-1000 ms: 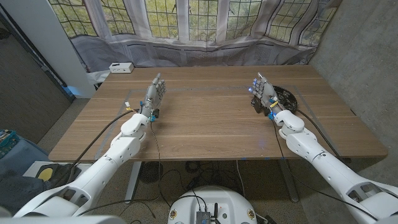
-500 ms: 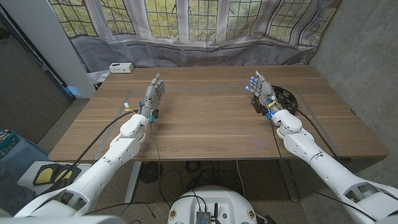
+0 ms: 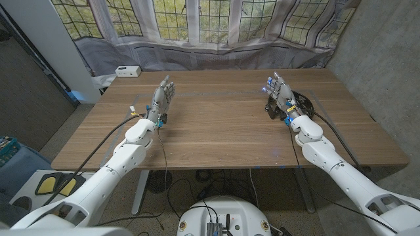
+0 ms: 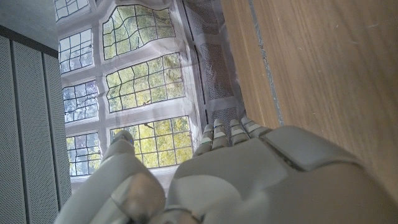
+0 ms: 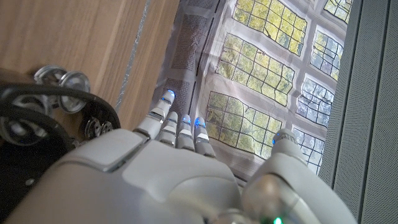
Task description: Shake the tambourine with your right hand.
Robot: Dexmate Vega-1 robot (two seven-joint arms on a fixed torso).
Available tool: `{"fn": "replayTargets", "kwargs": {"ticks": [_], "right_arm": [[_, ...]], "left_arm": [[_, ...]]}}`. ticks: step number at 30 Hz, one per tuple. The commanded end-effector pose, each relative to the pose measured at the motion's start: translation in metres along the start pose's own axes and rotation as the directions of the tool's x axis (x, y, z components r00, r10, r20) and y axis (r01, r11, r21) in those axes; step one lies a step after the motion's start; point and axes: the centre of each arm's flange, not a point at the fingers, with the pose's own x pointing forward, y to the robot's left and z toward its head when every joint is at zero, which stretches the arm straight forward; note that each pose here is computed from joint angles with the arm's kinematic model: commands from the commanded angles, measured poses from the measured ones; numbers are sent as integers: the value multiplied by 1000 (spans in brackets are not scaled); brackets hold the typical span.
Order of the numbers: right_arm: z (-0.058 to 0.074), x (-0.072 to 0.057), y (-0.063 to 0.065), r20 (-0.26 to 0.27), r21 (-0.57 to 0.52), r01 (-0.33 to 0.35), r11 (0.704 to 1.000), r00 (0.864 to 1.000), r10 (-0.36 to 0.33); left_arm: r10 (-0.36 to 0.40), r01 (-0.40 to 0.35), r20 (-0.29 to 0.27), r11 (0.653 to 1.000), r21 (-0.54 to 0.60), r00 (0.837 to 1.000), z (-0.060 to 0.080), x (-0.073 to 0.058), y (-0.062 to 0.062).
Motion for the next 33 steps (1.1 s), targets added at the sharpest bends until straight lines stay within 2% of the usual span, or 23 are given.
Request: {"fn": "replayTargets", "kwargs": {"ticks": [1, 13, 18, 33], "right_arm": [[6, -8, -15, 10, -10, -18, 1000, 1000, 19], [18, -12, -12, 41, -29, -14, 999, 999, 15], [22, -16, -13, 53, -39, -3, 999, 999, 5], [38, -27, -26, 93, -95, 25, 995, 996, -16]], "left_arm": [[-5, 5, 0, 1000, 24, 1000, 10, -2, -13], [8, -7, 30, 1000, -14, 1000, 11, -9, -17], [-5, 4, 38, 1000, 17, 999, 14, -11, -17], [-14, 10, 78, 999, 44, 997, 27, -12, -15]]}}
